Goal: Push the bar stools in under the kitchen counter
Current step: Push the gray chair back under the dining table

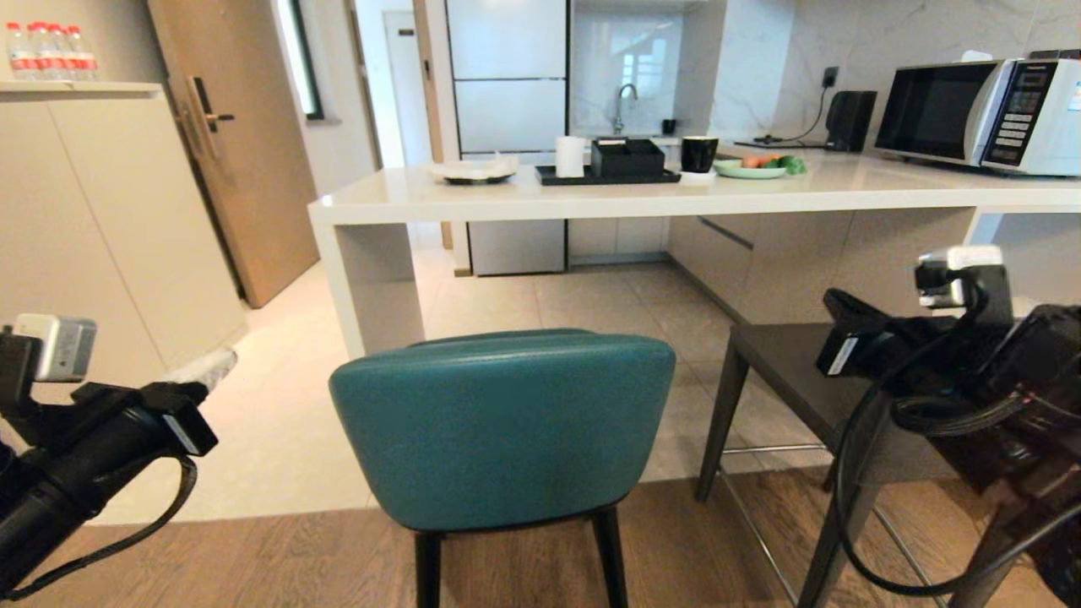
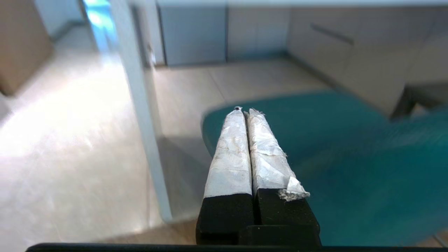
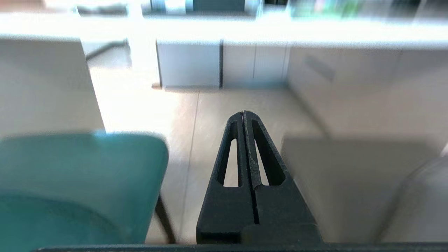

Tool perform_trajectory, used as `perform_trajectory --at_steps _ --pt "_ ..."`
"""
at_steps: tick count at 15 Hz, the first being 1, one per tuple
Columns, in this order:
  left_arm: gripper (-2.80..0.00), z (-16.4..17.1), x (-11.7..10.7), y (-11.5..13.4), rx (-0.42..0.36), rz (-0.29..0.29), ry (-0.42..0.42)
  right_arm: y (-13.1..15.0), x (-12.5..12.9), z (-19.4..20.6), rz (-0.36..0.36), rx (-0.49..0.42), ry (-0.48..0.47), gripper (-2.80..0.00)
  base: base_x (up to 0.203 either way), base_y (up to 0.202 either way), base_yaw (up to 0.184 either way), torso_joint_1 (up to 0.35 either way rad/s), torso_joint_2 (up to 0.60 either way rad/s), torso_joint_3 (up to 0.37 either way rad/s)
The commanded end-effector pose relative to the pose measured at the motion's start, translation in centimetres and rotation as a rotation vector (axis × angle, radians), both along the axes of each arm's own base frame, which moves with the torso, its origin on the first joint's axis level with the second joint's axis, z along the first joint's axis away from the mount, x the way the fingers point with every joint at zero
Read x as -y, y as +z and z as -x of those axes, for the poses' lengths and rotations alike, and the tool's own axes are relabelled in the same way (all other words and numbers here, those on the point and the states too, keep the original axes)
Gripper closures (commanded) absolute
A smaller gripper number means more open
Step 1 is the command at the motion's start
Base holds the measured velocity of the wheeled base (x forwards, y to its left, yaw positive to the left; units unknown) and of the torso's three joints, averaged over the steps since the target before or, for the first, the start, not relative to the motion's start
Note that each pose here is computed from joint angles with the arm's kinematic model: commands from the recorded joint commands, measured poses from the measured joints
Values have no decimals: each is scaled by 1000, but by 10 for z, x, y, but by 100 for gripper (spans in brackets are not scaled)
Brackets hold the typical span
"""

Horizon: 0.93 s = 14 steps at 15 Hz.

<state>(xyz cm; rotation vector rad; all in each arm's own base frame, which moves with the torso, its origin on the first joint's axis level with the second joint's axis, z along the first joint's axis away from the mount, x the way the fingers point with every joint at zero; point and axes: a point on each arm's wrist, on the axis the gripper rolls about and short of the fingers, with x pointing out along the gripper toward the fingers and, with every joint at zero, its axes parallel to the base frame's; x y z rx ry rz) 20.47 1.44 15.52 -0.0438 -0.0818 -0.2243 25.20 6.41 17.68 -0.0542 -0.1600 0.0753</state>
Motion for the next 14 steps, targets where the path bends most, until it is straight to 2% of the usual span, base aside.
perform_trajectory --at_steps 1,4,7,11,13,14 --pt "0 26 1 36 96 -9 7 54 11 37 -11 120 -14 0 0 0 0 0 0 0" --pt "0 69 5 70 57 11 2 103 27 87 11 89 -79 0 0 0 0 0 0 0" --pt "0 120 12 91 76 55 -27 128 48 140 6 118 -177 0 0 0 0 0 0 0" --pt "0 184 22 109 90 57 -144 136 67 214 17 154 -298 0 0 0 0 0 0 0" --pt "0 217 27 111 93 48 -239 131 70 251 48 158 -367 0 0 0 0 0 0 0" --pt "0 228 27 111 86 48 -297 128 68 266 64 178 -363 0 0 0 0 0 0 0"
